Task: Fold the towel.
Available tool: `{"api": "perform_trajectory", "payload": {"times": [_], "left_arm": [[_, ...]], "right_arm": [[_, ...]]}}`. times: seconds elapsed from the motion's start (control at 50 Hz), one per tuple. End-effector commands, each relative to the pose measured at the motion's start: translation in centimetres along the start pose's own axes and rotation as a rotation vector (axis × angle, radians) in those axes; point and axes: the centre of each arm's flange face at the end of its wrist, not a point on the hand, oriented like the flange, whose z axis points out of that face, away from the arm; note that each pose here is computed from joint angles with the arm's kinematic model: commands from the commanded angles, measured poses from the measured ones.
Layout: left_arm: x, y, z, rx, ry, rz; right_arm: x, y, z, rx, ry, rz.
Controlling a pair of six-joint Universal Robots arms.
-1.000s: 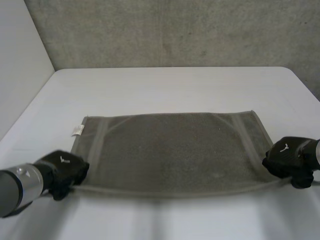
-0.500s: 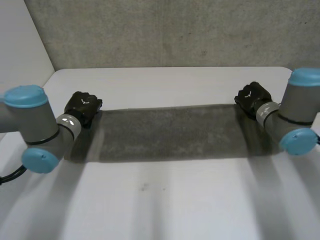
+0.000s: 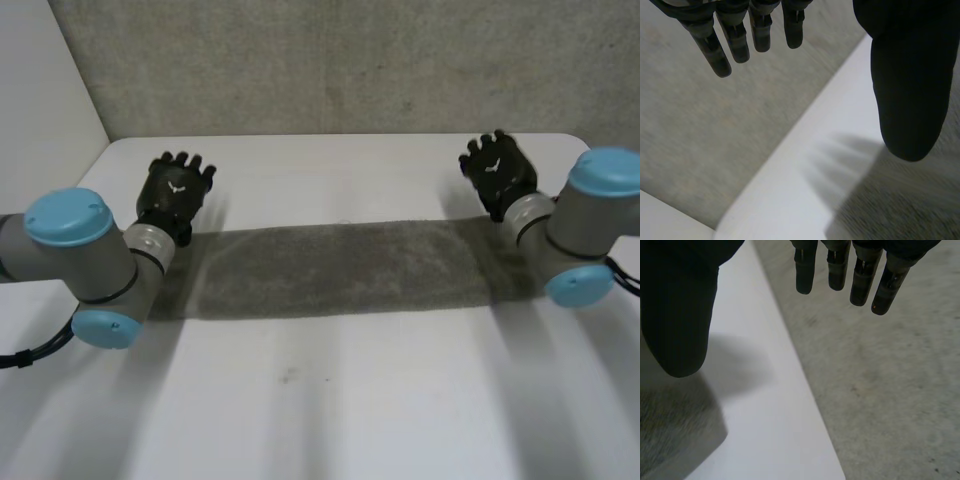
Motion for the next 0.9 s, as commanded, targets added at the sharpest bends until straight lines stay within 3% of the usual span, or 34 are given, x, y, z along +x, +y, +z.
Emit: {"api": "perform_trajectory", "payload": {"times": [0.02,0.2,0.38,0.72,0.9], "left_arm": [[-2.1,-4.0,-2.9,0.083,-0.050,-0.059],[-3.0,-5.2,-6.3,0.079,-0.046,-0.219],[-2.3,-4.5,-7.9,0.002,-0.009,-0.311],[-2.1,-3.9,-8.2,-0.029,0.001,-0.318],[-1.9,-3.8,-8.2,-0.032,0.004,-0.316]], "right_arm": [[4.5,-4.1,-4.0,0.040,0.015,0.238],[6.3,-1.9,-8.9,-0.157,-0.195,0.452],[4.6,3.0,-10.6,-0.352,-0.310,0.570],[2.5,7.4,-9.6,-0.344,-0.300,0.548],[4.6,9.5,-9.0,-0.346,-0.173,0.506]]}}
